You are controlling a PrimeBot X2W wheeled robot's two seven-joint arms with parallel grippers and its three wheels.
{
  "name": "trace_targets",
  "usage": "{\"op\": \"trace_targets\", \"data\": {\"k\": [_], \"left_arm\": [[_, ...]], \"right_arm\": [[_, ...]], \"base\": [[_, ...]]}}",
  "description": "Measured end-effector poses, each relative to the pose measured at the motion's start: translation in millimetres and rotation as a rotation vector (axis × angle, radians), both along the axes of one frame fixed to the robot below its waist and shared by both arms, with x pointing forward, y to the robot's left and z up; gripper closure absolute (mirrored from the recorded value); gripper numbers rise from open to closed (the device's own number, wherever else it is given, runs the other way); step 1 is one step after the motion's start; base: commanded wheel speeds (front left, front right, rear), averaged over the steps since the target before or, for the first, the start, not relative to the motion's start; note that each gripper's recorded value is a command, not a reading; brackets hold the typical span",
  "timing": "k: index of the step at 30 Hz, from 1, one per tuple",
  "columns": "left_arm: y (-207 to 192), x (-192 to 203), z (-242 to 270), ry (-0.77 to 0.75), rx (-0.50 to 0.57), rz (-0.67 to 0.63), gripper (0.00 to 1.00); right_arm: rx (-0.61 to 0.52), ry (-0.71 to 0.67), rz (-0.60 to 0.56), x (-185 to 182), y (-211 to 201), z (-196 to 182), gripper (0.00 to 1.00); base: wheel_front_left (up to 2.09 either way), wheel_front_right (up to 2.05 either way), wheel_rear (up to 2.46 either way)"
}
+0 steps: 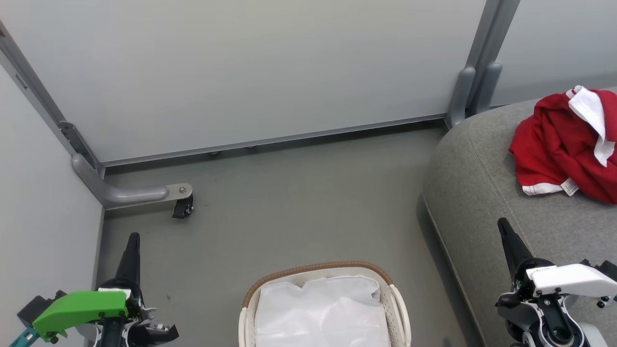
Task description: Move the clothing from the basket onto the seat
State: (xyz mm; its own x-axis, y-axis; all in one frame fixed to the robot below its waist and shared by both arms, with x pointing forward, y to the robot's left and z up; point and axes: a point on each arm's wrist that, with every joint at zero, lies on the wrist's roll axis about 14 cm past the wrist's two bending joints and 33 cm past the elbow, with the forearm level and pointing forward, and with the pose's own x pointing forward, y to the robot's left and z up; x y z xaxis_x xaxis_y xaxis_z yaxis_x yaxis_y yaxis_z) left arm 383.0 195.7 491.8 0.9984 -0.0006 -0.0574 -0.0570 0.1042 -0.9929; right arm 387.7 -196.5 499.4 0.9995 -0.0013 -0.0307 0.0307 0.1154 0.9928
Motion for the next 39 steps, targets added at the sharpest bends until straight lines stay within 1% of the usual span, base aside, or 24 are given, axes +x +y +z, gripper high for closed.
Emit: {"op": "trace_targets", "data": {"k": [18, 39], "left_arm": [[3.9, 4.5, 11.7, -0.045, -0.109, 0.005, 1.00], [4.0, 4.5, 11.9, -0.045, -0.109, 0.005, 1.00]], "right_arm": [[0.122, -0.026, 0.001, 0.9, -2.3, 6.3, 1.00], [0.121, -0.026, 0.001, 0.9, -2.4, 6.4, 1.00]], "base": [[0.00, 0.00, 0.00], [0.00, 0.00, 0.00]]}}
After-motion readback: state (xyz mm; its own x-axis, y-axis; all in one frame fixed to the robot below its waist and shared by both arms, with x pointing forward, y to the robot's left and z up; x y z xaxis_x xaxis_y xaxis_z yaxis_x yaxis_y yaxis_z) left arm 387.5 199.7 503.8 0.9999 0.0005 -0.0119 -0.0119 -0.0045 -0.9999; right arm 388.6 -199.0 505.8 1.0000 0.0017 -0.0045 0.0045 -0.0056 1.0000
